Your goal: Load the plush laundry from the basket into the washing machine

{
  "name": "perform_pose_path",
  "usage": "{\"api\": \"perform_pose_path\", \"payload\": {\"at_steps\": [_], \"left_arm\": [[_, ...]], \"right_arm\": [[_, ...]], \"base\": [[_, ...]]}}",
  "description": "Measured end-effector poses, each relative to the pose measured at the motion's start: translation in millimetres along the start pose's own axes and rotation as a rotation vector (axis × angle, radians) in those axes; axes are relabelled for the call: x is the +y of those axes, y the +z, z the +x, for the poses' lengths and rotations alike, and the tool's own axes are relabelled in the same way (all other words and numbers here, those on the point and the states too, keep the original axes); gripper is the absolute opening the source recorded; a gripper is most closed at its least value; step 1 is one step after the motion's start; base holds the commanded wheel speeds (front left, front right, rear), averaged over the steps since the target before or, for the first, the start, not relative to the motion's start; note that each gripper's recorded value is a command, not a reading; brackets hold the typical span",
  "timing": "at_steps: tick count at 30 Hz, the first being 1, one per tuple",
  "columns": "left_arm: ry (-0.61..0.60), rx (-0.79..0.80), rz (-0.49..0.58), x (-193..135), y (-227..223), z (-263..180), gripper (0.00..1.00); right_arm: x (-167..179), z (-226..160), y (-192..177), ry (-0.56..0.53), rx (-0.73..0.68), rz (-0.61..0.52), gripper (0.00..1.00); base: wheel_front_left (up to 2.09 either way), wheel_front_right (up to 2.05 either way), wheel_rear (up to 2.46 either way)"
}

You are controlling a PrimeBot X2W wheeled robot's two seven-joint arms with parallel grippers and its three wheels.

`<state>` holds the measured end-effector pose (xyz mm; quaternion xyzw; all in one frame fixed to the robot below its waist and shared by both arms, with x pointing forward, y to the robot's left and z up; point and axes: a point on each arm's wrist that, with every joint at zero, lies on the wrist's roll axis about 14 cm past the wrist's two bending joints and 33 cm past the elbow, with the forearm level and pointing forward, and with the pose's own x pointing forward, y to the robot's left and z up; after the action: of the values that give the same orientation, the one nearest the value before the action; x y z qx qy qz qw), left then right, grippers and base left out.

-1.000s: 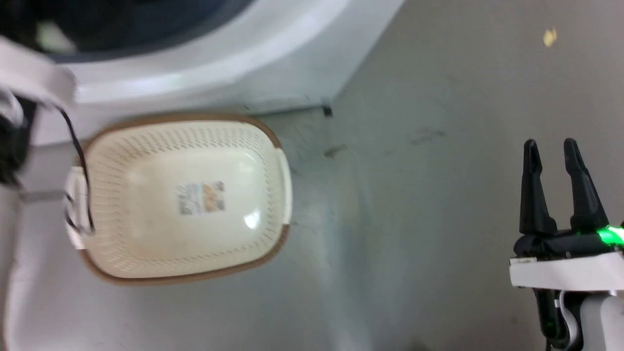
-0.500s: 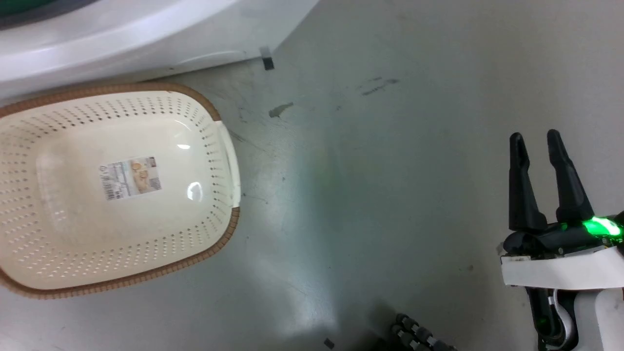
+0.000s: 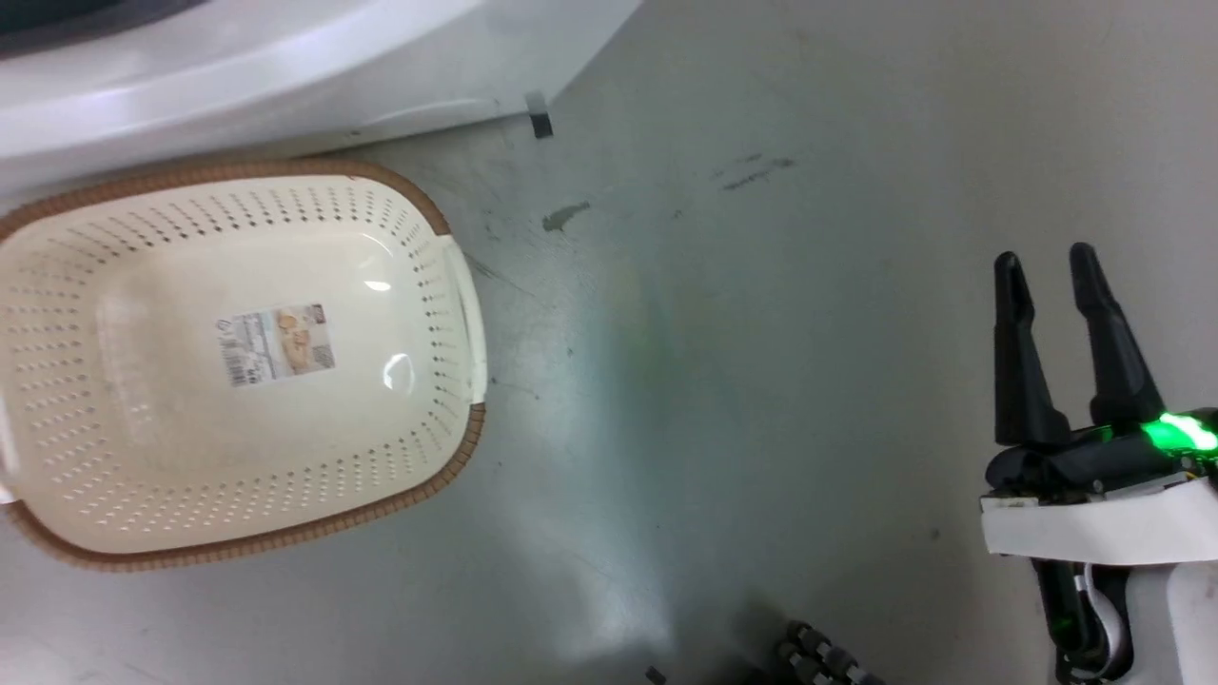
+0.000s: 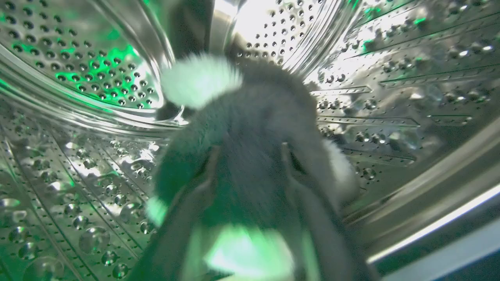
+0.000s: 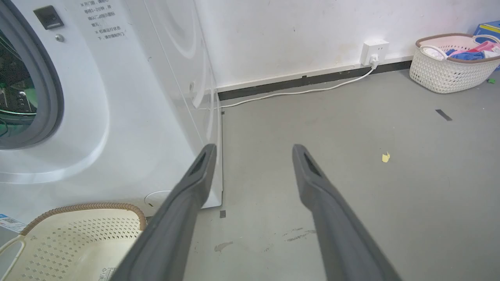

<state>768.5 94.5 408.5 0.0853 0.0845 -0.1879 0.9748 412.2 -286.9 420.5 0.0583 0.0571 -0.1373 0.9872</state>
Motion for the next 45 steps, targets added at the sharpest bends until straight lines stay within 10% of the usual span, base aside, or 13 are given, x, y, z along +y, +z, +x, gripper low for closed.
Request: {"api": "perform_pose_path", "payload": {"at_steps": [22,45], "left_arm": [[0.014,-0.342,-0.109,-34,109,-179,1.00],[0.313,-0.375,-0.191,-61,67,-410,1.00]], "right_arm": [[25,-32,96,0.100,-0.267,-0.035,1.00],[98,-90,120,0.350,-0.350,-0.007,1.00]], "base": [[0.00,0.00,0.00],[0.00,0.00,0.00]]}}
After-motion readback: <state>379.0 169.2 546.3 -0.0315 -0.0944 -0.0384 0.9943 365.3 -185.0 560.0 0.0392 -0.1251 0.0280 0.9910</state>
